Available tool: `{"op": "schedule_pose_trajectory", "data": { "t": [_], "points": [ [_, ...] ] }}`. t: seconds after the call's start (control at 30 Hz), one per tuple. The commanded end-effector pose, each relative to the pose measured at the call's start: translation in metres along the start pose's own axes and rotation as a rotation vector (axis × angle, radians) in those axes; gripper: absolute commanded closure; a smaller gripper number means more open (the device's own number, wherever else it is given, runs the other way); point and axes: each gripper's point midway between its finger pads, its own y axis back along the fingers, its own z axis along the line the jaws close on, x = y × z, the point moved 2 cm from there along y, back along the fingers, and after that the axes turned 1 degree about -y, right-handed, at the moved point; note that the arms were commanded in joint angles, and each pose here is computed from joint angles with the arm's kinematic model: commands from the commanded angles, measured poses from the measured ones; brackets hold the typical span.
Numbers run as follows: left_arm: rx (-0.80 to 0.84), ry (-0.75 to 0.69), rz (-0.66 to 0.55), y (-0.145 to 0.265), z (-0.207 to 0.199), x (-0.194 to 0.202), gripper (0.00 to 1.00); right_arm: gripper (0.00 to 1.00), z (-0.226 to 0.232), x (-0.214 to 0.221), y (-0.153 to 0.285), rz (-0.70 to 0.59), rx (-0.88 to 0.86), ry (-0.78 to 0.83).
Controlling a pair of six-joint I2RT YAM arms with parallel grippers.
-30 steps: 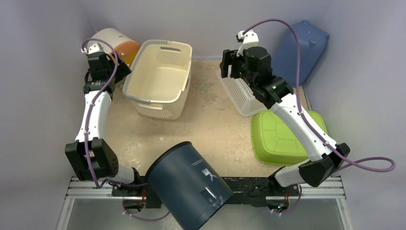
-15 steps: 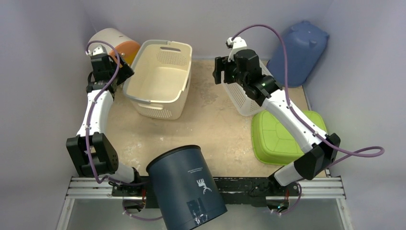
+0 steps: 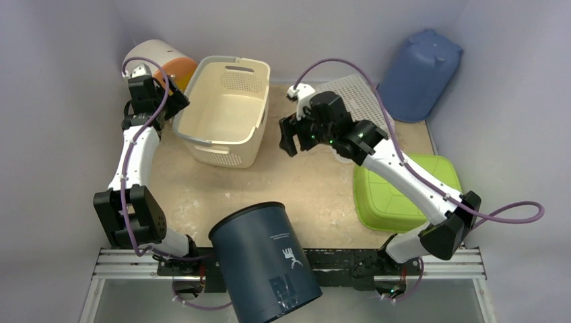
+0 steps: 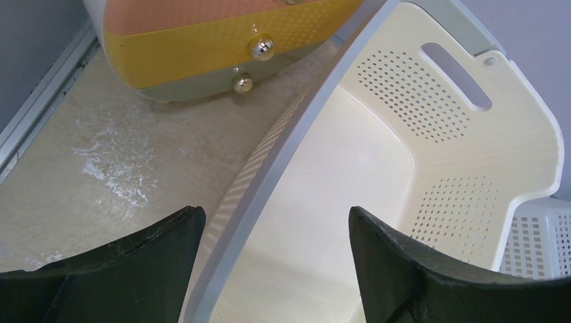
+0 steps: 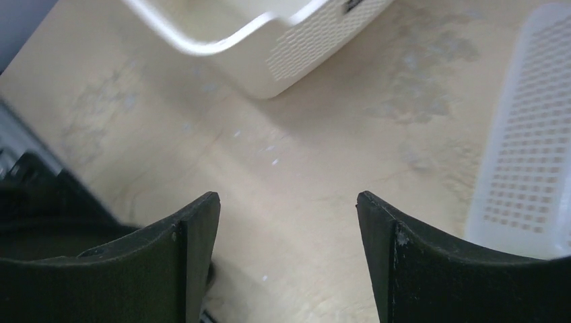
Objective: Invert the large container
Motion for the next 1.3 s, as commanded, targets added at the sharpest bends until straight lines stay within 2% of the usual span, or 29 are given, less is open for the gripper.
{"op": "schedule_pose_trajectory", "data": {
  "t": [0.0, 0.17, 0.33, 0.5, 0.67, 0.9, 1.27],
  "points": [
    [0.026, -0.007, -0.04, 0.0, -0.005, -0.013, 0.22, 0.23, 0.045, 0.011, 0.039, 0.048, -0.15, 0.027],
    [0.016, -0.015, -0.023, 0.003, 0.0, -0.005, 0.22, 0.25, 0.072, 0.028, 0.073, 0.073, -0.269, -0.004],
    [0.015, -0.005, -0.025, 0.006, 0.0, -0.004, 0.22, 0.26, 0.11, 0.053, 0.1, 0.167, -0.384, 0.003],
    [0.024, 0.003, -0.036, 0.009, -0.002, -0.007, 0.22, 0.26, 0.154, 0.082, 0.113, 0.268, -0.488, 0.03],
    [0.019, -0.004, -0.035, 0.011, -0.001, -0.006, 0.22, 0.26, 0.176, 0.095, 0.12, 0.296, -0.542, 0.021],
    [0.013, -0.005, -0.031, 0.014, 0.002, -0.001, 0.22, 0.26, 0.183, 0.107, 0.111, 0.318, -0.564, 0.001],
    [0.016, -0.01, -0.031, 0.015, 0.001, -0.001, 0.22, 0.25, 0.179, 0.117, 0.051, 0.31, -0.395, -0.034]
  ]
}}
